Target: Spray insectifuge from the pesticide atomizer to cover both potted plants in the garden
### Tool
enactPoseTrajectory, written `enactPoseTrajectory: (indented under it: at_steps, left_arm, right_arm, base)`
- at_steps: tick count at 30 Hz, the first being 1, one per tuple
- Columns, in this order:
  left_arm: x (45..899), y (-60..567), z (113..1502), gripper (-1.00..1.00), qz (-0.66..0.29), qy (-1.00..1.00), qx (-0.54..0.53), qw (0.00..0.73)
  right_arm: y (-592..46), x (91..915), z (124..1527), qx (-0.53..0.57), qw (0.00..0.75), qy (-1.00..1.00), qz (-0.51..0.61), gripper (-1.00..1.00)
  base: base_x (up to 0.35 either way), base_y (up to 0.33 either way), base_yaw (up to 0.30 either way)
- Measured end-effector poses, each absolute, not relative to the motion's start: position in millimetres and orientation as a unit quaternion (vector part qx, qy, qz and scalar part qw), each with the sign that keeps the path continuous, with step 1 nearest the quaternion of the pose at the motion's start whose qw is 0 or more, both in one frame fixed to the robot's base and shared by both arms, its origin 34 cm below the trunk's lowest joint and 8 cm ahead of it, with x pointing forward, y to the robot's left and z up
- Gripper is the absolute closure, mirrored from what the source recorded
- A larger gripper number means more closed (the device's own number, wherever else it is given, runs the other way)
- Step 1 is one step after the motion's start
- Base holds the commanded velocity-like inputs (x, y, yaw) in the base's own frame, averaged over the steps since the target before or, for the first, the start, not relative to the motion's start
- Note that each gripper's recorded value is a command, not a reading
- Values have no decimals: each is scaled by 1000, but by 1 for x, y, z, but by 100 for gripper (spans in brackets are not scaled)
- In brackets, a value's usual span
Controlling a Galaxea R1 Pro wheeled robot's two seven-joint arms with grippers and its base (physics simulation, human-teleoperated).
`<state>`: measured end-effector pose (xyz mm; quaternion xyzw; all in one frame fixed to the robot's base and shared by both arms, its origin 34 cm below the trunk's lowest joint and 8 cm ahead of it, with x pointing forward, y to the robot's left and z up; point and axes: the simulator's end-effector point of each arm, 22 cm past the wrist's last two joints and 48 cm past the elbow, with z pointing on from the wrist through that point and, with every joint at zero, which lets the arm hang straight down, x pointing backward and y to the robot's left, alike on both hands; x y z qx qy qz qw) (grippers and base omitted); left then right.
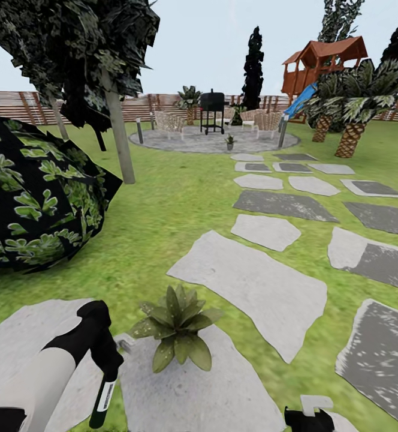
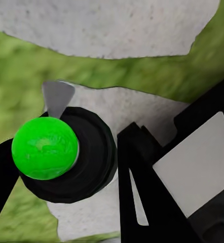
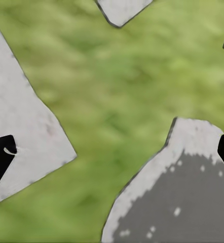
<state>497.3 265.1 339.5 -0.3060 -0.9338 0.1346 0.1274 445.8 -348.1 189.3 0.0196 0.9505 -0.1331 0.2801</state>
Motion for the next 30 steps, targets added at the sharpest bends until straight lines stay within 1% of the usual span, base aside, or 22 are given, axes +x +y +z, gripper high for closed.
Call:
enactPoseTrajectory:
  at_steps: [3, 7, 15, 24, 30]
  left_arm:
    - [497, 265, 338, 100, 135, -934, -306, 129]
    - [498, 265, 338, 100, 135, -934, -305, 127]
    - [499, 265, 339, 100, 135, -934, -305, 126]
    - [499, 265, 339, 100, 135, -934, -305, 126]
    - [500, 265, 339, 100, 135, -935, -305, 126]
  right_arm:
    - [-348, 445, 188, 19, 279, 951, -133, -100]
    - [-350, 444, 188, 19, 278, 951, -134, -100]
    - [-349, 444, 188, 19, 278, 951, -134, -100]
    - [-348, 444, 188, 19, 278, 951, -133, -100]
    - [-348, 444, 187, 18, 278, 951, -133, -100]
  base:
    - [0, -76, 124]
    - [30, -240, 19]
    - [151, -245, 33]
    - [7, -270, 256]
    - [-214, -215, 277]
